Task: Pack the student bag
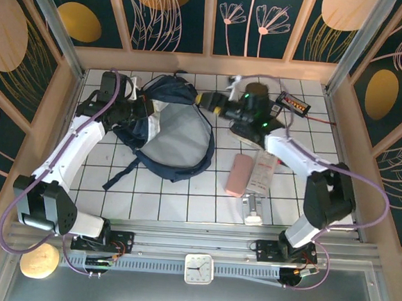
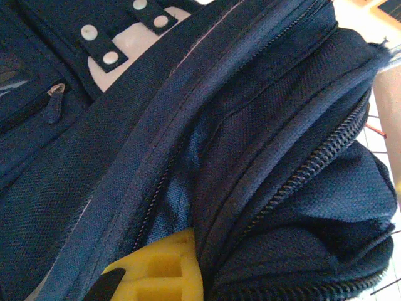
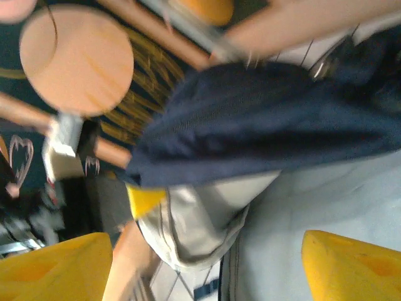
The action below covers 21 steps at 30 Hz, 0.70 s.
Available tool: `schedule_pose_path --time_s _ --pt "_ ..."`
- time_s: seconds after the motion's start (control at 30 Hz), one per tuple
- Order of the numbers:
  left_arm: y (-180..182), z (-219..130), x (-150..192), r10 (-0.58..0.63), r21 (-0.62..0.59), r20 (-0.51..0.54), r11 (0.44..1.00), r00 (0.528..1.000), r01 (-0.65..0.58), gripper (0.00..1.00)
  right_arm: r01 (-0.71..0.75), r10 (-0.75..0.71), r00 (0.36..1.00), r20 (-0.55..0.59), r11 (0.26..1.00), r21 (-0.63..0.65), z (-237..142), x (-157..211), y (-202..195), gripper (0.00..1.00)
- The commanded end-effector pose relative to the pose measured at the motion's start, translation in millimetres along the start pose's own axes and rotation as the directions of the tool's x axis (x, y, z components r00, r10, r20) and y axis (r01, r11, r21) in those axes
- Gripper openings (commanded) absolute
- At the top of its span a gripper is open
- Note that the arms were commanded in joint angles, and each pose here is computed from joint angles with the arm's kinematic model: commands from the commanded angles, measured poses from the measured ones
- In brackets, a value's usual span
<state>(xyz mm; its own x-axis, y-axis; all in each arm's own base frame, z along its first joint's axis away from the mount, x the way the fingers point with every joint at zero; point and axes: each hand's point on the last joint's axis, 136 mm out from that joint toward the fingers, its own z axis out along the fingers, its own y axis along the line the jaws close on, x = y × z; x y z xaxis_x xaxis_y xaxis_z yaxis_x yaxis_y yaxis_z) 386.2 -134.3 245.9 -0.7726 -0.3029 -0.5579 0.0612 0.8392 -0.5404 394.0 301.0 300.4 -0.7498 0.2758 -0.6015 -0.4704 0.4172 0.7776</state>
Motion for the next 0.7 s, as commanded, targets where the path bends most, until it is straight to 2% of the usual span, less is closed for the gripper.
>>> schedule_pose_path --time_s 0.0,0.07,0.13,0.23,0.3,0.4,0.67 --pt "-30 -11 -27 -0.003 0.127 0.119 0.992 0.993 -0.012 0.00 -0.223 0.224 0.974 0.040 0.905 0.362 -59 -11 -94 0.80" --pt "-35 -4 -23 -0.004 0.149 0.106 0.989 0.994 -0.012 0.00 -0.312 0.319 0.944 0.082 0.789 0.530 -104 -4 -149 0.79" --pt "-43 5 -18 0.004 0.167 0.087 0.986 0.996 -0.019 0.00 -0.406 0.414 0.900 0.141 0.672 0.620 -150 8 -194 0.79" --pt "-48 16 -12 0.014 0.176 0.064 0.984 0.998 -0.026 0.00 -0.462 0.461 0.865 0.196 0.583 0.668 -191 19 -229 0.77" --pt "-48 21 -10 0.014 0.178 0.055 0.984 0.998 -0.023 0.00 -0.478 0.494 0.846 0.201 0.536 0.696 -205 32 -250 0.76" --pt "-48 25 -8 0.017 0.181 0.047 0.983 0.999 -0.025 0.00 -0.480 0.518 0.832 0.196 0.496 0.724 -209 45 -272 0.75" --pt "-51 33 -3 0.023 0.188 0.025 0.982 0.999 -0.028 0.00 -0.478 0.545 0.820 0.176 0.481 0.735 -189 52 -314 0.67"
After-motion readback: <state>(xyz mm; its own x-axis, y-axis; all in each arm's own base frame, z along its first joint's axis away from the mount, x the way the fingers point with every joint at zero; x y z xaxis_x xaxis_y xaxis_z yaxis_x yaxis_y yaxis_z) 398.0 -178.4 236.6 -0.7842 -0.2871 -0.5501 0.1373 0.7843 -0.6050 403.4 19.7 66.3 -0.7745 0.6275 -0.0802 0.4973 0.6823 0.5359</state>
